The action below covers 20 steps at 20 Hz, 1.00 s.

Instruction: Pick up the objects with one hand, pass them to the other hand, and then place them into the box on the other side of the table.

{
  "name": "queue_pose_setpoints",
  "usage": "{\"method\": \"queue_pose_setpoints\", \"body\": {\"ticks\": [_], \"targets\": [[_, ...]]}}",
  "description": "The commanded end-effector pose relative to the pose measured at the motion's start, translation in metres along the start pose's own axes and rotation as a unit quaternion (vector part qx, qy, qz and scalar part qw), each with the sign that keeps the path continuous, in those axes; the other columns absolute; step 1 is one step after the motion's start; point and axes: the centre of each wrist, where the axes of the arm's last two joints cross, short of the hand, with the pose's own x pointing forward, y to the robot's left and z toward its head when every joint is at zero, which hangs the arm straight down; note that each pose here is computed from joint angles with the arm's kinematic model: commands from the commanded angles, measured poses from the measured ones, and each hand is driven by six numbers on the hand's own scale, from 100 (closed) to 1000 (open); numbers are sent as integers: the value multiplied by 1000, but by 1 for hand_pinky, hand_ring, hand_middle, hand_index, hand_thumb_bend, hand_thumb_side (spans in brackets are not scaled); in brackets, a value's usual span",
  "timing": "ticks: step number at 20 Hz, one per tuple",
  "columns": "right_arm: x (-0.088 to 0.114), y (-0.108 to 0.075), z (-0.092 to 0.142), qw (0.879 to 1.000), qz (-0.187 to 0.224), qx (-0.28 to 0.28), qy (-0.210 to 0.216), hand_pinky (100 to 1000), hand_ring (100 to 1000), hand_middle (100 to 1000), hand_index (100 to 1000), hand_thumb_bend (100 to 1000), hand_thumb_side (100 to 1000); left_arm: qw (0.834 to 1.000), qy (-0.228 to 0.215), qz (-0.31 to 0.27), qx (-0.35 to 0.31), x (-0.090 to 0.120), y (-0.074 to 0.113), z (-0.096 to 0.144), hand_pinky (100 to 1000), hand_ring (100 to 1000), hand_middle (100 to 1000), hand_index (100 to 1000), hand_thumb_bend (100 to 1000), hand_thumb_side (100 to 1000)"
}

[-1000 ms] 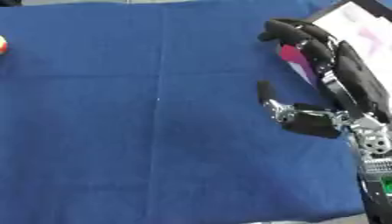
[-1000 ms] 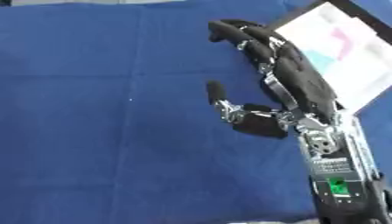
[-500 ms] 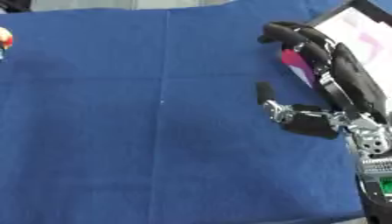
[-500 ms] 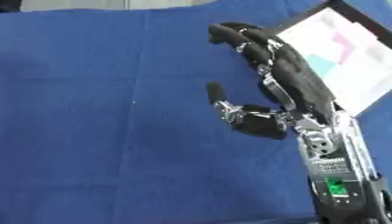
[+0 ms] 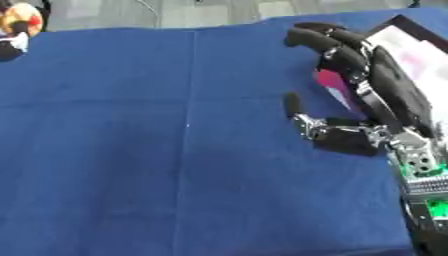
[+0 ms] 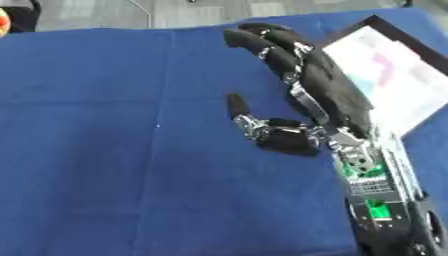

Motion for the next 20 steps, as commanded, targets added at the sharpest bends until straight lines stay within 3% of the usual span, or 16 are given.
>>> {"method": "queue_pose_setpoints", "body": {"ticks": [1, 5, 10, 17, 20], "targets": [[6, -11, -15, 999, 2, -2, -49, 901, 895, 798, 924, 127, 231, 992, -90, 87, 2, 48, 5, 5, 682, 363, 262, 207, 100, 159], [11, -14, -31, 996, -3, 9, -93, 911, 901, 812, 938, 211, 234, 963, -182, 193, -55, 100, -13, 20, 694, 363, 266, 207, 100, 161], [16, -14, -40, 994, -6, 37, -106, 914, 910, 825, 981, 325, 312, 910, -262, 301, -111, 146, -29, 33, 711, 368, 281, 212, 100, 163], [20, -10, -46, 997, -20, 43, -63, 890, 891, 792, 988, 285, 304, 836, -346, 393, -164, 187, -40, 41, 720, 374, 291, 217, 100, 163], [22, -9, -48, 998, -23, 41, -35, 879, 886, 780, 993, 251, 296, 812, -376, 411, -173, 199, -41, 43, 723, 379, 297, 220, 100, 165]]}}
